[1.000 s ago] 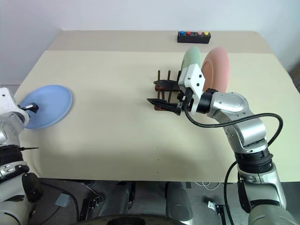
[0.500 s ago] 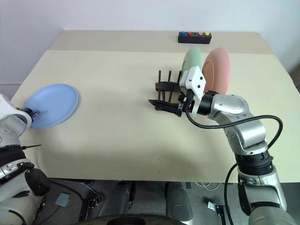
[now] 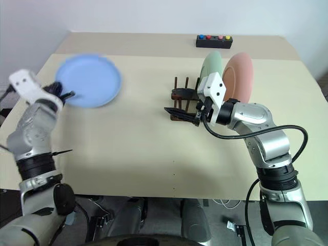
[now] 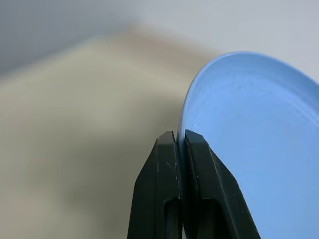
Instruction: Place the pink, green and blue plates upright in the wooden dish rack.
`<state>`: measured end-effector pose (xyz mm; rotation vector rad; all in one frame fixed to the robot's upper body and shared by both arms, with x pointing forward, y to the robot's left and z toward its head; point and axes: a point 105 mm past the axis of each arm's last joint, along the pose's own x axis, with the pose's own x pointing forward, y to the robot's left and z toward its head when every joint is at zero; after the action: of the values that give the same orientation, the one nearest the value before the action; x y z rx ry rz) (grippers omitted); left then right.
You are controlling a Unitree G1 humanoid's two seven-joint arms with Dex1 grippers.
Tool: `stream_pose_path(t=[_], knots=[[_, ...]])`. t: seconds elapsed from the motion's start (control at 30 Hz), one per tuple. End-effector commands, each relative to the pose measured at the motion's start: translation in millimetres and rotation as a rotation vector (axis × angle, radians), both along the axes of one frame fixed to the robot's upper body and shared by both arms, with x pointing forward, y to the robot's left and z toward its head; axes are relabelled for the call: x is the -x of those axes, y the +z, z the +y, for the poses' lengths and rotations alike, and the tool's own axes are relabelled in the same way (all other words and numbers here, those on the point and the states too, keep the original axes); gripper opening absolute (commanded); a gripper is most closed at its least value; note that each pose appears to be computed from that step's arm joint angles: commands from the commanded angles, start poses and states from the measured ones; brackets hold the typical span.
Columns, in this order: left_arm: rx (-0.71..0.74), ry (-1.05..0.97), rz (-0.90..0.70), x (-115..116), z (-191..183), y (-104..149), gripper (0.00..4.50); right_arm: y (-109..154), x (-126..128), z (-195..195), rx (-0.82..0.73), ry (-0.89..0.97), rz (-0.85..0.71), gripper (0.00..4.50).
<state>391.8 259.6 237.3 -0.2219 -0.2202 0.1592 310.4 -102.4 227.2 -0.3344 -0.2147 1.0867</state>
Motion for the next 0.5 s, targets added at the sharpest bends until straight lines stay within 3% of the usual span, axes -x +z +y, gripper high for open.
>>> stream_pose_path(t=[0.03, 0.13, 0.3, 0.5], knots=[[-0.133, -0.057, -0.181, 4.7, -40.0, 50.2, 0.03, 17.0, -4.5, -1.3, 0.015, -0.035, -0.122, 2.86], [-0.316, -0.124, -0.234, 6.2, -80.8, 67.7, 0.03, 23.8, -6.9, 0.3, 0.029, -0.056, -0.194, 2.86], [-0.274, -0.211, -0.308, 14.6, -126.6, 90.6, 0.03, 34.2, -15.0, 1.9, 0.098, -0.131, -0.356, 2.86], [-0.277, -0.283, -0.312, 20.7, -154.4, 91.6, 0.03, 27.7, -14.3, 13.2, 0.164, -0.107, -0.415, 2.86]])
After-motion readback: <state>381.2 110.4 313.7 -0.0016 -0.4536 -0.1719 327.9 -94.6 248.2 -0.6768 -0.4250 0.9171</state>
